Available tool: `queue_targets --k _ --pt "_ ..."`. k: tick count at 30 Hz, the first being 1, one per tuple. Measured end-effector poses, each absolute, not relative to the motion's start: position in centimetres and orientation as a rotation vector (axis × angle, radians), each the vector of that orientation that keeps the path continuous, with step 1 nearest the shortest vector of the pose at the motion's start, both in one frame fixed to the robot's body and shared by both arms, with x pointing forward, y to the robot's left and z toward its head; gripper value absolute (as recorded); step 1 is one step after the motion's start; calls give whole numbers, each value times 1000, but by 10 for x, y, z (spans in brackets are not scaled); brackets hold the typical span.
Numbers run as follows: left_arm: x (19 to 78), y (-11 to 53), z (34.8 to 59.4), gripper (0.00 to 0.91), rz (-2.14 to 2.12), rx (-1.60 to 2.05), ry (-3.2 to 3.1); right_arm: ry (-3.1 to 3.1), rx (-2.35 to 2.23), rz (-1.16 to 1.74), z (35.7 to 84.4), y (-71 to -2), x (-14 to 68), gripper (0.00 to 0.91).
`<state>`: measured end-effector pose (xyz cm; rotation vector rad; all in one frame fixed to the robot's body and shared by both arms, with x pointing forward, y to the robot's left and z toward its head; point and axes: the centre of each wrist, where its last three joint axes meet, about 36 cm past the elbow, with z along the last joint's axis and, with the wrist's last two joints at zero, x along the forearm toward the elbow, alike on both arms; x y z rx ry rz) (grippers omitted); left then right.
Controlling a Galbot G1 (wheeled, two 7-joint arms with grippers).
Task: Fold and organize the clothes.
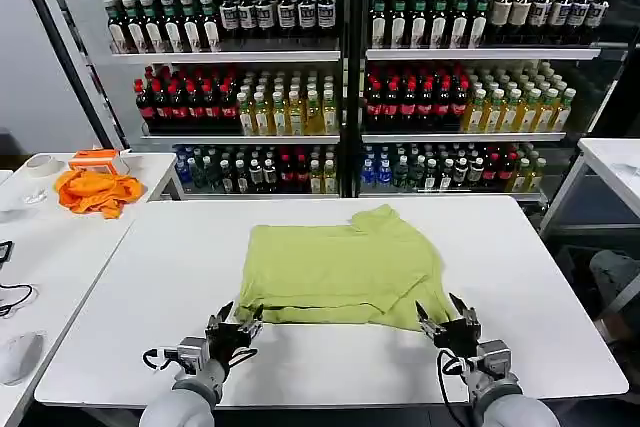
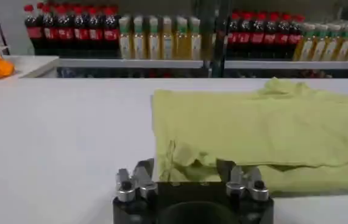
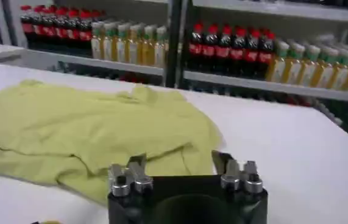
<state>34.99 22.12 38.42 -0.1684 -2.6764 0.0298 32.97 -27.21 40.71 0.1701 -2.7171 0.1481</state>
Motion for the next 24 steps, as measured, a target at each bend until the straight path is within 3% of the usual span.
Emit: queue_targets --k 5,6,7,8,9,10,24 --pt "353 222 379 887 31 -153 -2669 -2693 147 117 401 -273 331 907" --pt "353 221 379 746 33 -152 -2669 -2688 146 113 400 -273 330 907" --pt "352 221 378 544 34 -150 -2668 -2683 145 107 398 -273 330 907" --pt "352 221 377 151 35 -149 -2667 -2678 144 102 396 -272 330 625" --pt "352 221 376 20 35 -147 -2666 -2674 144 95 395 -272 329 202" --pt "351 221 375 20 35 -144 -2665 -2672 144 91 394 -272 329 0" --pt "351 218 367 20 53 -157 -2654 -2652 142 56 388 -273 325 0"
